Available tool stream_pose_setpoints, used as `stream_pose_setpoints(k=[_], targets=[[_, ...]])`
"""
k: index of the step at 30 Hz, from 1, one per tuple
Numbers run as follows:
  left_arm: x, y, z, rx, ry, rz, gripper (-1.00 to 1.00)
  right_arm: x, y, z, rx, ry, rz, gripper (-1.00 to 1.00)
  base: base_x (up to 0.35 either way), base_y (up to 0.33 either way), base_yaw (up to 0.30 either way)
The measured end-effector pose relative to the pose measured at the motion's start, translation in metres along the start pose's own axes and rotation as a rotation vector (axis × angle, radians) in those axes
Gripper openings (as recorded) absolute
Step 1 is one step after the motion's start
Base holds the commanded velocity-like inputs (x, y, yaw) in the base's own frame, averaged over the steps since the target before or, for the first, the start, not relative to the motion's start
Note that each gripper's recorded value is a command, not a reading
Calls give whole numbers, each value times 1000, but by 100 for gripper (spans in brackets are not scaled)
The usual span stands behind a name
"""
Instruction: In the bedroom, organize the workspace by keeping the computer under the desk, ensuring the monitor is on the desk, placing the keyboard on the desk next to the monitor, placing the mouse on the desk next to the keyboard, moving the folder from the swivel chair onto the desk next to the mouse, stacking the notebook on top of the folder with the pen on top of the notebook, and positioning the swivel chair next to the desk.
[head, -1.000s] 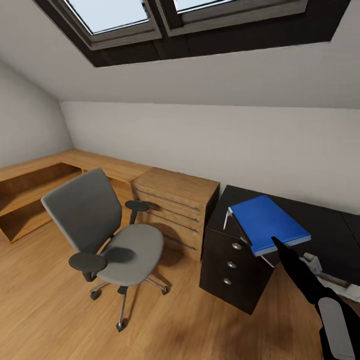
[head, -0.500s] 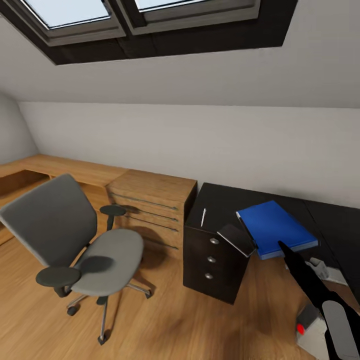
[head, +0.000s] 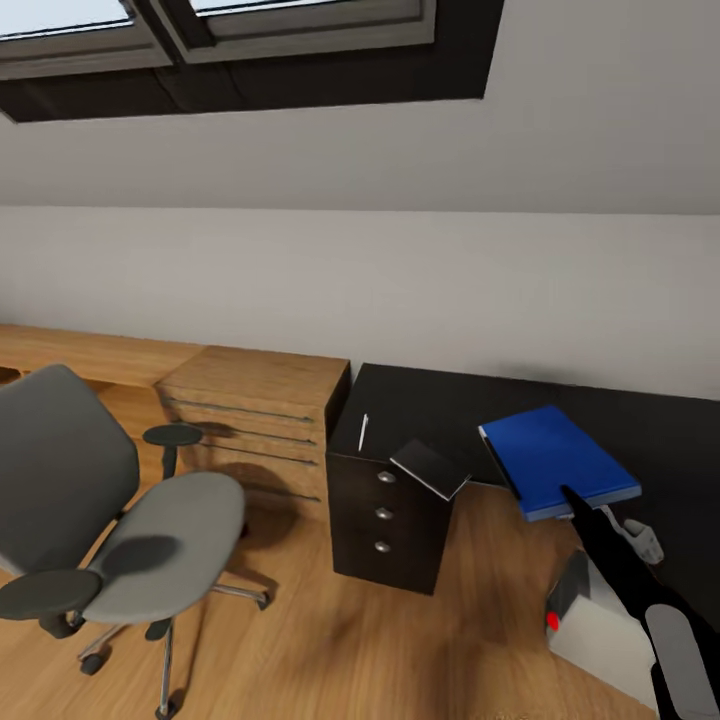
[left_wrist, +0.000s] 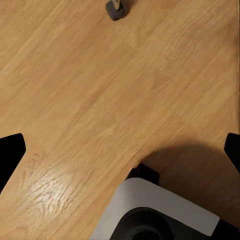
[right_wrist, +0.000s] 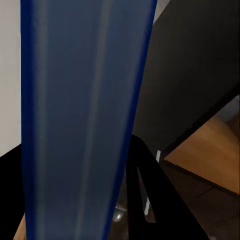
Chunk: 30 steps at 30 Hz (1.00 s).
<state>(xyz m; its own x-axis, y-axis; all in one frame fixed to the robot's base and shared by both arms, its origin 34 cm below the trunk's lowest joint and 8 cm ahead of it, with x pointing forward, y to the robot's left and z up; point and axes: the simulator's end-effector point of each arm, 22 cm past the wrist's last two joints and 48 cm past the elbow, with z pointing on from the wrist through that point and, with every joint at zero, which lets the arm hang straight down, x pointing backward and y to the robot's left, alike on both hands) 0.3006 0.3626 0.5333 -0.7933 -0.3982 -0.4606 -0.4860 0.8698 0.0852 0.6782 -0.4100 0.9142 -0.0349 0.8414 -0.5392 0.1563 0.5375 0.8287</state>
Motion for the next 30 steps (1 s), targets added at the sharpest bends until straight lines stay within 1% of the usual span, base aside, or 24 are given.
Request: stream_pose_setpoints(k=[6,16,21,27,30], targets=[[0,0,0,1,0,1,100,-2,-5,0,9,-18,-2,-100,0,0,-298],[1,-1,0,2,1,2,100,-2,-5,1,9,-20,-1,-100,0,0,-287],[1,-1,0,2,1,2,100,0,-3,1,1,-18,1,-100,0,0,-53],[1,-1,0,2,1,2,100,1,5,1,-30,-17,4,-100,0,0,-6],[1,-1,0,2,2,2,100,1,6,1,-35,-17,4,-100,0,0,0]])
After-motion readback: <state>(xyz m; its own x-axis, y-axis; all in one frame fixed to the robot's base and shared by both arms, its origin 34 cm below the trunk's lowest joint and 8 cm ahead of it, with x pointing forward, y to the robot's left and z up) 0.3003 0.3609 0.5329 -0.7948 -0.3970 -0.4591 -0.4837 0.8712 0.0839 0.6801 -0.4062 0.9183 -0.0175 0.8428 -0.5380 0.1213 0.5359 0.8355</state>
